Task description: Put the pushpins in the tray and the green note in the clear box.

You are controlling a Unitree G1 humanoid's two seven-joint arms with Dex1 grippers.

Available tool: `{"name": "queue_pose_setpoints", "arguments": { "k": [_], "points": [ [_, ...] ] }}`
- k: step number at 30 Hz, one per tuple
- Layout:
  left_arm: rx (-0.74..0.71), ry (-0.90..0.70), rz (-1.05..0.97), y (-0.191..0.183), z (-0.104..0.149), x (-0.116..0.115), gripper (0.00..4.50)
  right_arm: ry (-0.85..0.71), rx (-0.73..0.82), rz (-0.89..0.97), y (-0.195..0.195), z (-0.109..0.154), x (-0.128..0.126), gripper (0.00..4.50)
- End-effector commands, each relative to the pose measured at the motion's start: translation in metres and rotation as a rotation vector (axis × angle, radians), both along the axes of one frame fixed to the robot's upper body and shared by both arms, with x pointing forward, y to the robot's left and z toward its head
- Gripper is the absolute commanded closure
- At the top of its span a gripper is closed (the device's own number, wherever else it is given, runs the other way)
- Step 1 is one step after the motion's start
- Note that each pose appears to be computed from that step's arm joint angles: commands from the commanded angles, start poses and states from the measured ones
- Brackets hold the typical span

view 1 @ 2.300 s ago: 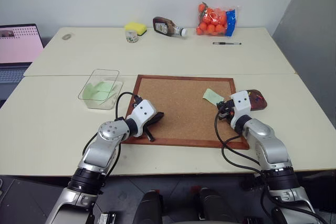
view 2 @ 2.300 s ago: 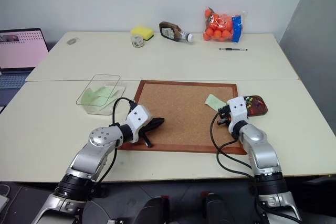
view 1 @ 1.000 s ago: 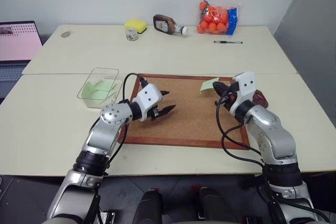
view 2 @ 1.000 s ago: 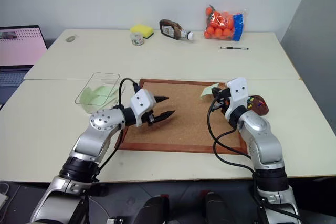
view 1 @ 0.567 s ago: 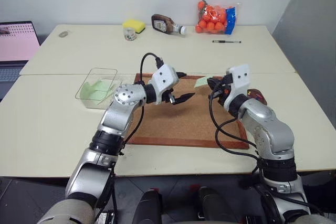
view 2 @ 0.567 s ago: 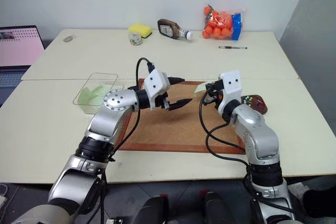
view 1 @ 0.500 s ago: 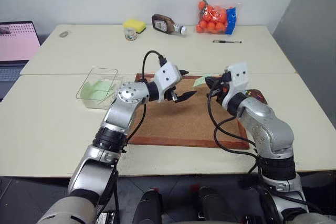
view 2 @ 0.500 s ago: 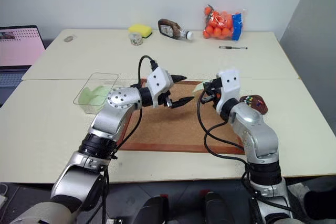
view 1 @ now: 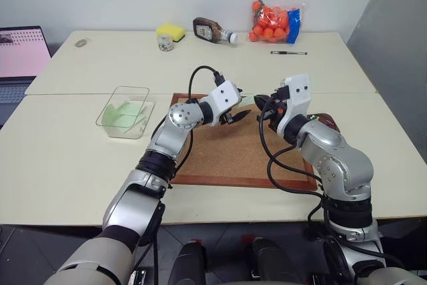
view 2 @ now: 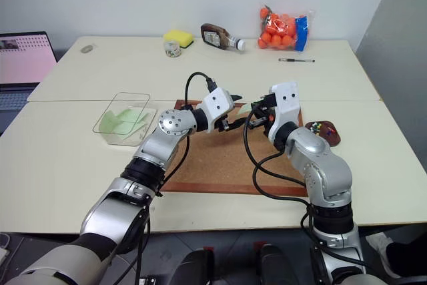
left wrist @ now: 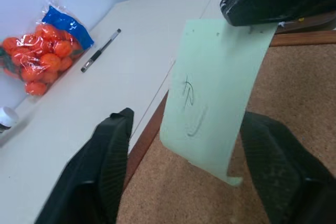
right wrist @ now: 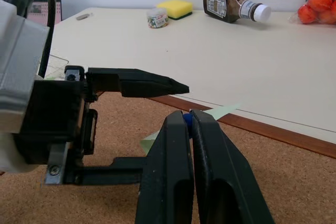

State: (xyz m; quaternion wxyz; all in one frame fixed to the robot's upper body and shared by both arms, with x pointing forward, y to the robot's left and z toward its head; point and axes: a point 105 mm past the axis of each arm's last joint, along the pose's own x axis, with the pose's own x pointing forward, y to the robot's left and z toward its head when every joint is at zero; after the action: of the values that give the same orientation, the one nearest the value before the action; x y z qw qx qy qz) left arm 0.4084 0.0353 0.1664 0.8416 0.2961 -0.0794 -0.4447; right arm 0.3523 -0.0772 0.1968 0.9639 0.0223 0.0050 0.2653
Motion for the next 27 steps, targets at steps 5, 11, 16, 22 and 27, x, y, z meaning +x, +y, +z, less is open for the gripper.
{"name": "queue_pose_setpoints", "arguments": {
  "k": [5,11,16,22,27],
  "points": [
    [-0.021,-0.076,-0.02,-0.005,0.018,0.001,3.03,-0.055,0.033,0.018,0.005,0.018,-0.006,4.5],
    [-0.017,-0.073,-0.014,-0.003,0.016,0.002,4.29,-0.049,0.039,0.018,0.005,0.016,-0.007,4.5],
    [-0.013,-0.061,-0.012,-0.002,0.014,0.003,4.43,-0.054,0.06,0.014,0.006,0.018,-0.006,4.5],
    [-0.002,-0.058,-0.011,0.0,0.011,0.003,4.43,-0.077,0.102,-0.006,0.005,0.027,-0.005,4.5],
    [0.013,-0.056,-0.015,0.002,0.005,0.001,4.43,-0.095,0.126,-0.044,-0.001,0.033,-0.003,4.5]
  ]
}}
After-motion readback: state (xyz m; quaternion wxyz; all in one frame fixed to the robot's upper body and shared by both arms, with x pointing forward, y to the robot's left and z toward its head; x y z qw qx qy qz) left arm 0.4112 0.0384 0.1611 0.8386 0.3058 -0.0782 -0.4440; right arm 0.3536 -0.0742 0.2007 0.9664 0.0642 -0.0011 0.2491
